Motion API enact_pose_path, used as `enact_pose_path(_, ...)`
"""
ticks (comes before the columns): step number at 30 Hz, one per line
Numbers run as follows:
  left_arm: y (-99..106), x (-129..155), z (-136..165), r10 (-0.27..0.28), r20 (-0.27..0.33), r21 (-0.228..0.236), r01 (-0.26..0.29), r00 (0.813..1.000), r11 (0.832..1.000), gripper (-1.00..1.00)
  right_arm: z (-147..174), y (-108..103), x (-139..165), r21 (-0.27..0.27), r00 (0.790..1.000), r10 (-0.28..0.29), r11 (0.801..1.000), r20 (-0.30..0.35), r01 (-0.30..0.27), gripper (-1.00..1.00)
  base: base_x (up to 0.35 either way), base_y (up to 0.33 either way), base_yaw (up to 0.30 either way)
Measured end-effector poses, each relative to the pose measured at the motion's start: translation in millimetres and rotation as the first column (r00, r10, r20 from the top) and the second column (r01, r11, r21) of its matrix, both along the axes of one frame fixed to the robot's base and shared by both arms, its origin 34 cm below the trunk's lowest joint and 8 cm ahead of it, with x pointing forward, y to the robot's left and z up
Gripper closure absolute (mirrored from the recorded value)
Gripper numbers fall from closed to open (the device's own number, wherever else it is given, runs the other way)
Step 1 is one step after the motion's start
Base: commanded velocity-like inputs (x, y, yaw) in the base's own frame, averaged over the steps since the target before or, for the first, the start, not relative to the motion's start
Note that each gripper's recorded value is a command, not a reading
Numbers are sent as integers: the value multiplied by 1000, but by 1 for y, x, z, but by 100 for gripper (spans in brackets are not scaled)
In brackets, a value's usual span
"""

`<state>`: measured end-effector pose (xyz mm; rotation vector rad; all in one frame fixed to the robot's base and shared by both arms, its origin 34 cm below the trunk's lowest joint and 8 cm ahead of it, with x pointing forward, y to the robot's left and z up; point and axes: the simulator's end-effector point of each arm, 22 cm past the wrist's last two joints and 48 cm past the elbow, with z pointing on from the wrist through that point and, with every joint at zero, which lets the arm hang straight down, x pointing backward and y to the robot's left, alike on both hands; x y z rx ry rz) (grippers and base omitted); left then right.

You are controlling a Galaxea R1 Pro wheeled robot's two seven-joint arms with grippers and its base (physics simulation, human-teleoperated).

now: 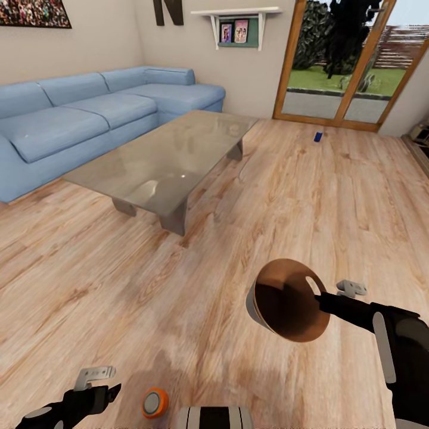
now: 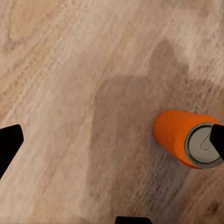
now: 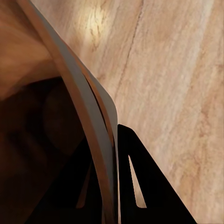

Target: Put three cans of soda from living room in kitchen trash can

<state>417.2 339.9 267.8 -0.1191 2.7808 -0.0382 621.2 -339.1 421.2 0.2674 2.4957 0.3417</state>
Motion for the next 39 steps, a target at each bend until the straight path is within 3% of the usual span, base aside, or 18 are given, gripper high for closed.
enact_pose_path(39,0,-12,-15,0,-47,0,0,999,1000,-100,-24,-3,-5,-1,999,-9,1000,-45,9,100,0,0,0)
